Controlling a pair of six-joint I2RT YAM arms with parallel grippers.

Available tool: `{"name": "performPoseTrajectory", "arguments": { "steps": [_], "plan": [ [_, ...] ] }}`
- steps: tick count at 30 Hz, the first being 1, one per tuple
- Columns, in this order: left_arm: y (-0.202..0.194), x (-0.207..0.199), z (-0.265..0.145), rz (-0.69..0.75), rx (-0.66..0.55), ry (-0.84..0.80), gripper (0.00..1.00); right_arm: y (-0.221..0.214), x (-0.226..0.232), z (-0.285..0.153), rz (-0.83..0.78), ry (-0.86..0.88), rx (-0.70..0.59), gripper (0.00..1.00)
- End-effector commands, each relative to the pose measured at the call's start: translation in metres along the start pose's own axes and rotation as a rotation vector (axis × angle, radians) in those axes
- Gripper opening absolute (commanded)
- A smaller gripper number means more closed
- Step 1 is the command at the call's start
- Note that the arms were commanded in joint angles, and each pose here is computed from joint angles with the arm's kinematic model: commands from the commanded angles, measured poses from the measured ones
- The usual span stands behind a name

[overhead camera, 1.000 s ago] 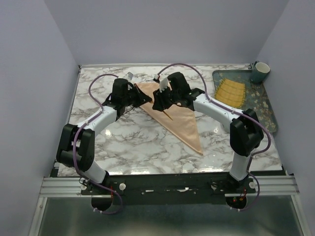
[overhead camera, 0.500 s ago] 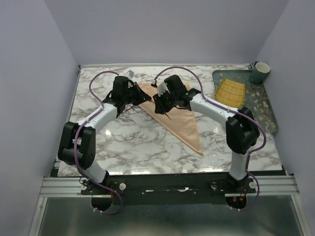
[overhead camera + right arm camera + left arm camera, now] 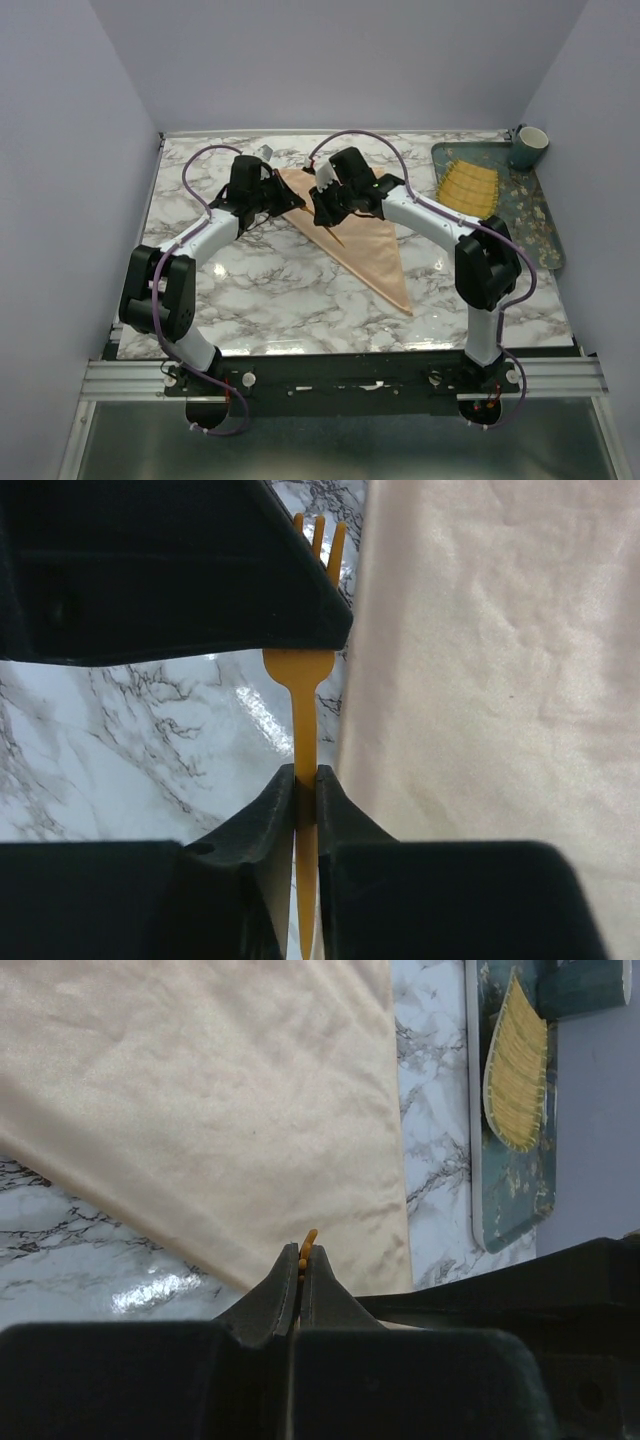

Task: Fold the napkin, place the utensils inside, and roll it up
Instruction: Pass the utensil from the left arm to the right, then place the utensil onto the napkin

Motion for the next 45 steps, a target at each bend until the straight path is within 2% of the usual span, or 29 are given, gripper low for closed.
{"name": "performPoseTrajectory", "arguments": {
  "steps": [1, 2, 4, 5, 6, 7, 9, 11, 14, 21, 34, 45],
  "plan": [
    [0.014, -0.005, -0.001, 0.023, -0.041, 0.003, 0.00, -0.004, 0.002, 0.007, -0.009, 0.015, 0.035, 0.11],
    [0.015, -0.005, -0.001, 0.029, -0.048, 0.006, 0.00, -0.005, 0.002, 0.008, -0.013, 0.017, 0.037, 0.02],
    [0.021, 0.006, -0.003, 0.015, -0.070, 0.064, 0.04, -0.003, 0.000, 0.011, -0.018, 0.012, 0.037, 0.01],
    [0.024, 0.013, -0.005, 0.007, -0.086, 0.086, 0.32, -0.008, -0.002, 0.018, -0.022, 0.012, 0.053, 0.01],
    [0.028, 0.017, -0.009, 0.000, -0.110, 0.093, 0.40, -0.010, -0.005, 0.022, -0.027, 0.002, 0.062, 0.01],
    [0.044, 0.032, -0.016, -0.025, -0.184, 0.142, 0.45, -0.003, -0.009, 0.026, -0.038, -0.011, 0.055, 0.00],
    [0.055, 0.048, -0.031, -0.055, -0.248, 0.174, 0.77, -0.015, -0.015, 0.045, -0.039, -0.005, 0.108, 0.01],
    [0.073, 0.065, -0.047, -0.073, -0.312, 0.228, 0.88, -0.010, -0.020, 0.050, -0.050, -0.013, 0.109, 0.01],
    [0.085, 0.083, -0.066, -0.107, -0.361, 0.292, 0.88, -0.009, -0.028, 0.063, -0.056, -0.025, 0.127, 0.00],
    [0.085, 0.080, -0.086, -0.102, -0.396, 0.289, 0.86, -0.026, -0.038, 0.085, -0.067, -0.035, 0.222, 0.01],
    [0.074, 0.078, -0.084, -0.117, -0.359, 0.249, 0.84, -0.040, -0.038, 0.097, -0.053, -0.027, 0.260, 0.01],
    [0.072, 0.079, -0.085, -0.109, -0.358, 0.245, 0.84, -0.041, -0.038, 0.102, -0.033, -0.027, 0.262, 0.06]
  ]
}}
Point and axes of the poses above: each gripper's point midway between its finger pads, its own z axis out along the fingers, its own x axis along the line the jaws close on, y = z × x, the point moved 3 cm from there along -z, back along the fingers, and after that the axes turned 11 degrees about -z, right-handed, at the moved point
